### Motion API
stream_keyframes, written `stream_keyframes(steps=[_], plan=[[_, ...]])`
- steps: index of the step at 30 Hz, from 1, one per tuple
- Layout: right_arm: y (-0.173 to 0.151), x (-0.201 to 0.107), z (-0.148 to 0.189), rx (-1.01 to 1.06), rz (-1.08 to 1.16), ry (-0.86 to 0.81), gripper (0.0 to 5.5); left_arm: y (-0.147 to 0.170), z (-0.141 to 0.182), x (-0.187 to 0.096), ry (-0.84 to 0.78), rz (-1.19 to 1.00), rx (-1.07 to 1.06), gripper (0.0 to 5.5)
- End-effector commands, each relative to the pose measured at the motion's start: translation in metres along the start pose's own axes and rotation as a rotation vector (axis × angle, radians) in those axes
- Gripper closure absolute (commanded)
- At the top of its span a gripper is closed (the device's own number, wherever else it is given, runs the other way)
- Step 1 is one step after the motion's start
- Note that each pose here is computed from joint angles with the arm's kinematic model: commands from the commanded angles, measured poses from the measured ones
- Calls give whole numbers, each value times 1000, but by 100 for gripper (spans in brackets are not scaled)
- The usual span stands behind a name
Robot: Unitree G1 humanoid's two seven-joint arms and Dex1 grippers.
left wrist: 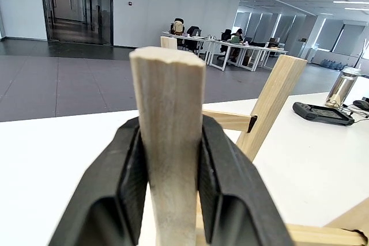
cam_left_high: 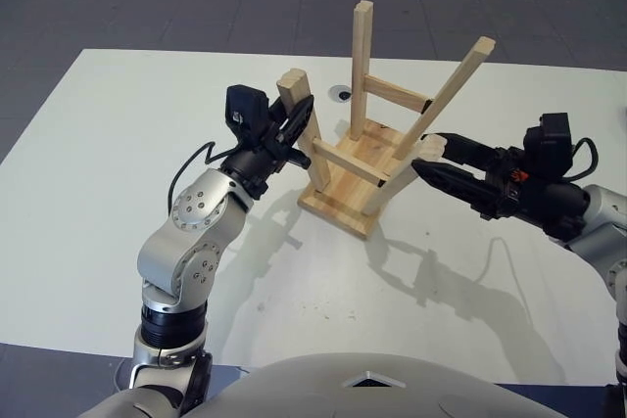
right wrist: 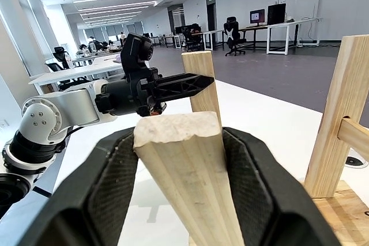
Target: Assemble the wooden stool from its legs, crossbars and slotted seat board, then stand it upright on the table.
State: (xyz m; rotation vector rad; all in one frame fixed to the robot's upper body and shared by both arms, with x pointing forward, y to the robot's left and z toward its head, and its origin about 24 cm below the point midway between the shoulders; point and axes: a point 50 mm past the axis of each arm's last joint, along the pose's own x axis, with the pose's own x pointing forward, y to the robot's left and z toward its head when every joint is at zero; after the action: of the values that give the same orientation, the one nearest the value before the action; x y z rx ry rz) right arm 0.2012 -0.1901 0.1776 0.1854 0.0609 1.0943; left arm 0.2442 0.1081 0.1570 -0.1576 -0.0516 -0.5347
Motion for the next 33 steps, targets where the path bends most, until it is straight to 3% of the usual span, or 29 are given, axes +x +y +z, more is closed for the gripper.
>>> stream_keyframes(steps=[1,9,21,23,24,33], plan=[[6,9,-21,69,15,105,320,-16,-23,-2,125,-109,-44,447],[0,4,-33,54,-49,192,320,-11,-53,-17,258,-62,-37,447],[-8,9,-29,34,-99,146,324,-10,-53,-13,270,-47,-19,447],[-10,10,-25,45,-112,109,277,-7,-49,-12,249,-27,-33,447],[-12,10,-22,51,-122,91,263,-5,-46,-10,235,-15,-46,410],[-20,12,-11,78,-146,-1,109,18,-34,-1,189,39,-56,258]])
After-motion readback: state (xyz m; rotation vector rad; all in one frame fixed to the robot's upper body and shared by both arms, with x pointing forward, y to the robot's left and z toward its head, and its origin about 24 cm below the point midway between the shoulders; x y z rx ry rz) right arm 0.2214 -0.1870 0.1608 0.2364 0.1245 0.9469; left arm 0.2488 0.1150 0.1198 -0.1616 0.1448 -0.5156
